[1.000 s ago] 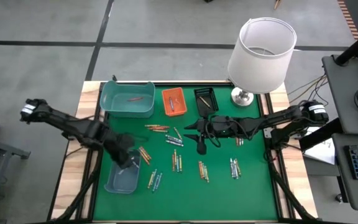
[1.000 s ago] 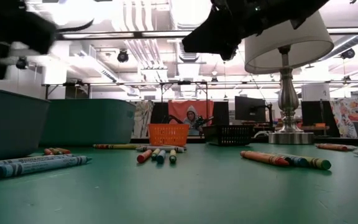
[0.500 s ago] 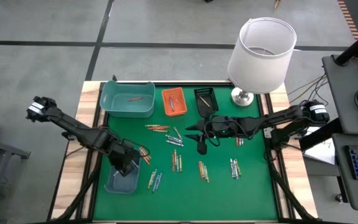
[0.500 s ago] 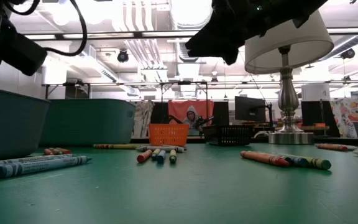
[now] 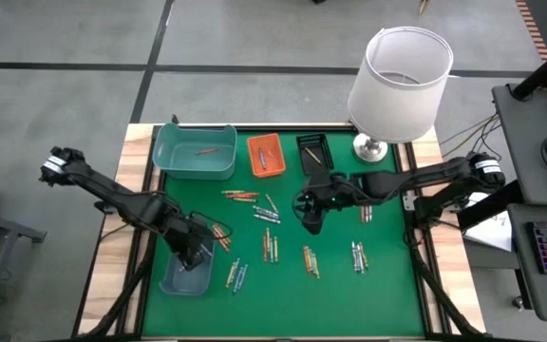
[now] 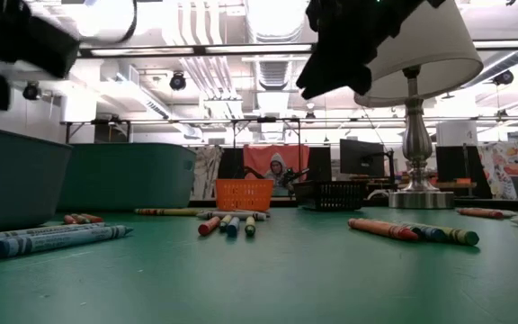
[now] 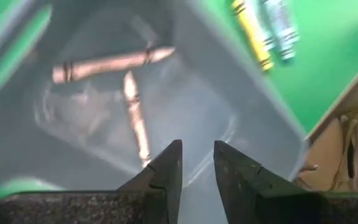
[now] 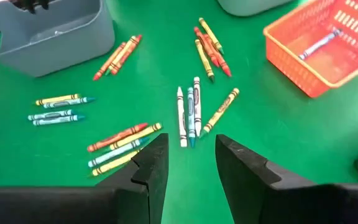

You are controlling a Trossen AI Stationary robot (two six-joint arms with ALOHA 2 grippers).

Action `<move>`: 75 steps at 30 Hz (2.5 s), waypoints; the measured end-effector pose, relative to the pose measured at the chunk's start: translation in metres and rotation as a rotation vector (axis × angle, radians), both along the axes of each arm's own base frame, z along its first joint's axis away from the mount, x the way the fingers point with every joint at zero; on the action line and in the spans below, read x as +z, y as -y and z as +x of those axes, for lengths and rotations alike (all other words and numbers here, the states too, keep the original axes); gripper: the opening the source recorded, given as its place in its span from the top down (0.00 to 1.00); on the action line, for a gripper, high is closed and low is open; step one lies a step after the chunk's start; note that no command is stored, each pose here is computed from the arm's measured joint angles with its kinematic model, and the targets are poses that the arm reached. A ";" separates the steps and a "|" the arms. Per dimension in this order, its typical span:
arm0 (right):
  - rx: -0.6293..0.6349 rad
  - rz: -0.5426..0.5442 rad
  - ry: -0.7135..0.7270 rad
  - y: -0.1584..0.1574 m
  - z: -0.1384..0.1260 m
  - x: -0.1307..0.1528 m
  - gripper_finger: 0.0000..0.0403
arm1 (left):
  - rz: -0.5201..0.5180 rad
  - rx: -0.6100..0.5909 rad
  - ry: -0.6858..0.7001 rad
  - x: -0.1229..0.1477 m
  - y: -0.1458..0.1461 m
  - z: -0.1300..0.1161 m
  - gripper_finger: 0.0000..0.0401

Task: Sort crayons
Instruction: Put the orange crayon into the green bin

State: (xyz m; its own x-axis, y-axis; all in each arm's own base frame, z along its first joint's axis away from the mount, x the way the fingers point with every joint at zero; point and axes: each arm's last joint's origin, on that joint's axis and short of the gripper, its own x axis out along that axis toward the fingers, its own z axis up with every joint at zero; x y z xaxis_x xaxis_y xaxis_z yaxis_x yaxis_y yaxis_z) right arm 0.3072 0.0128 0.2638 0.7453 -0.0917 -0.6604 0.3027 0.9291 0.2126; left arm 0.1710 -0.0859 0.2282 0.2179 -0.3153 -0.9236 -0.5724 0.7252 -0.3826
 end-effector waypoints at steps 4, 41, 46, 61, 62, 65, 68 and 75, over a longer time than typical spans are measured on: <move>-0.023 0.026 0.001 0.000 0.001 0.012 0.69 | 0.092 -0.083 0.158 0.025 0.001 0.010 0.81; -0.796 0.251 -0.855 0.026 -0.104 -0.094 0.69 | 0.782 -0.369 0.537 0.078 -0.085 0.069 0.88; -0.792 0.269 -0.808 0.028 -0.104 -0.104 0.69 | 0.792 -0.360 0.545 0.079 -0.088 0.070 0.88; -0.822 0.247 -0.730 0.030 -0.103 -0.113 0.70 | 0.808 -0.358 0.569 0.081 -0.090 0.072 0.88; -0.823 0.248 -0.730 0.030 -0.104 -0.115 0.69 | 0.808 -0.358 0.569 0.081 -0.090 0.072 0.88; -0.830 0.253 -0.723 0.029 -0.106 -0.120 0.70 | 0.808 -0.358 0.569 0.081 -0.090 0.072 0.88; -0.828 0.255 -0.716 0.029 -0.107 -0.122 0.70 | 0.809 -0.357 0.571 0.081 -0.090 0.072 0.88; -0.820 0.266 -0.680 0.029 -0.107 -0.127 0.72 | 0.809 -0.356 0.573 0.081 -0.090 0.072 0.88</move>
